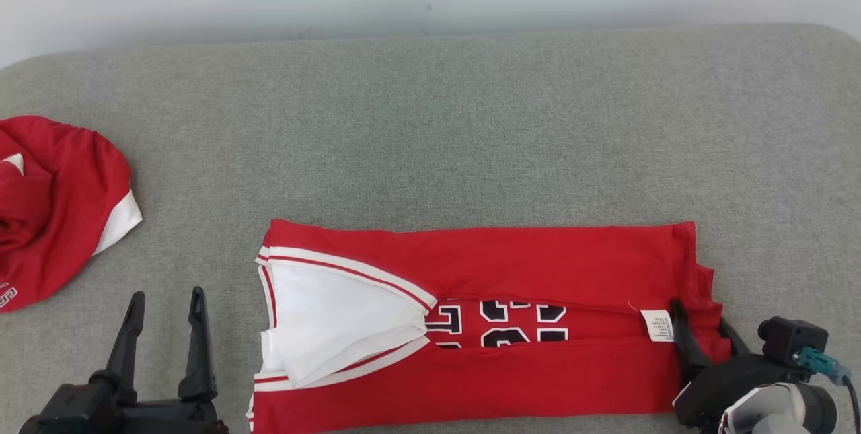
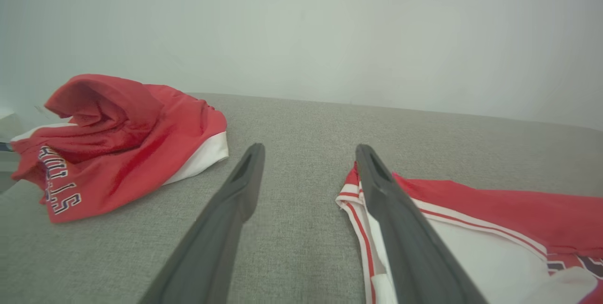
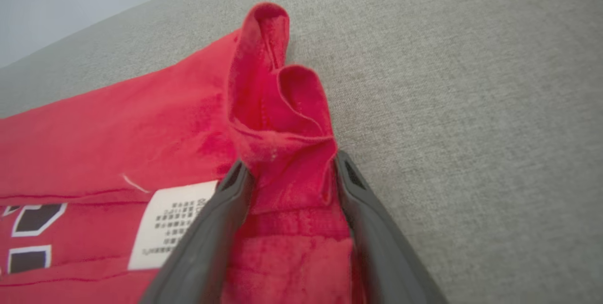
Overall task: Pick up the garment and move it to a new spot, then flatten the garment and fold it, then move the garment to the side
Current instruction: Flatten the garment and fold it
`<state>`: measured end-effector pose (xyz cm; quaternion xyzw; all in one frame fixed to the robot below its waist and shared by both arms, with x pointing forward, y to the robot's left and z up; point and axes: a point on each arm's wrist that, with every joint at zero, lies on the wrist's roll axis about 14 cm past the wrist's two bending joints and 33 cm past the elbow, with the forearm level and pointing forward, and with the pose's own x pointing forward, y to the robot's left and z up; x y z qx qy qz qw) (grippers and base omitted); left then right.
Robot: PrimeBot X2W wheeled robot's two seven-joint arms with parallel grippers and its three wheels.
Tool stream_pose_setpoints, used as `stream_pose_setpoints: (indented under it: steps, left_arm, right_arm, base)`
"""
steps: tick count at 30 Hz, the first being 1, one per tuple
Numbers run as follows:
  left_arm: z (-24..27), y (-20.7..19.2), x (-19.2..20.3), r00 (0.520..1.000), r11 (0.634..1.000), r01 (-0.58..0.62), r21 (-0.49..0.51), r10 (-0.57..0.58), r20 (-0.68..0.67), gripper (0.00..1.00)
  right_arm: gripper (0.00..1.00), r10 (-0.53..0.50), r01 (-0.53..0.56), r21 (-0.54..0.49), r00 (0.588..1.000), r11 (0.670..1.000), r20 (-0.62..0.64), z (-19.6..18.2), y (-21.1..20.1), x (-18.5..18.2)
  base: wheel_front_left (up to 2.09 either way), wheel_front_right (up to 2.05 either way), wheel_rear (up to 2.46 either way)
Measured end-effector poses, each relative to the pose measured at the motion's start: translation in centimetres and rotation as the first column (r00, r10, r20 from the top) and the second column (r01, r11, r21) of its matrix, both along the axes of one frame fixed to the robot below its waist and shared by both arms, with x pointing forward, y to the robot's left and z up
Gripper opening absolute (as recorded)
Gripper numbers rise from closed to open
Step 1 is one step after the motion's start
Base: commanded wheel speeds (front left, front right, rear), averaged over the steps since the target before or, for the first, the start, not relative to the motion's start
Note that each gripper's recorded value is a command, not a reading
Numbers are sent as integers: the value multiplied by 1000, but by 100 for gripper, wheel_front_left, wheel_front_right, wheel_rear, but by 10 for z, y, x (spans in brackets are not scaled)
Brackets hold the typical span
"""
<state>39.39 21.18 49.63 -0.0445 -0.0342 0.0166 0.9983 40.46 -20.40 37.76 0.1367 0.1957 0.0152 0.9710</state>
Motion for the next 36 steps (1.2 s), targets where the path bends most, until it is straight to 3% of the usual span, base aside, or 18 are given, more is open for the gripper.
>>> stream_pose_setpoints:
  steps: [1,8,19,23,28,36]
  left_arm:
    - [-1,1,-1,1000,1000,-5,3,5,-4,100]
    - [-4,3,-6,1000,1000,-5,15,6,-16,100]
    - [5,3,-17,1000,1000,-9,23,9,6,100]
    - [8,4,-19,1000,1000,-12,22,12,15,100]
    - [9,4,-21,1000,1000,-10,19,10,19,100]
    - [7,4,-25,1000,1000,-10,5,10,13,100]
  right_arm:
    - [0,4,-4,6,1000,1000,-7,-2,2,-1]
    - [0,-18,18,37,1000,999,-6,0,-1,-5]
    - [0,-169,181,-141,982,973,89,49,-118,-3]
    - [0,-191,208,-161,975,965,115,64,-136,0]
    - [0,-143,165,-137,977,977,158,80,-116,13]
    - [0,52,-42,-54,976,998,210,93,-21,24]
  base:
    - [0,0,0]
    - [0,0,0]
    - [0,0,0]
    - [0,0,0]
    - [0,0,0]
    - [0,0,0]
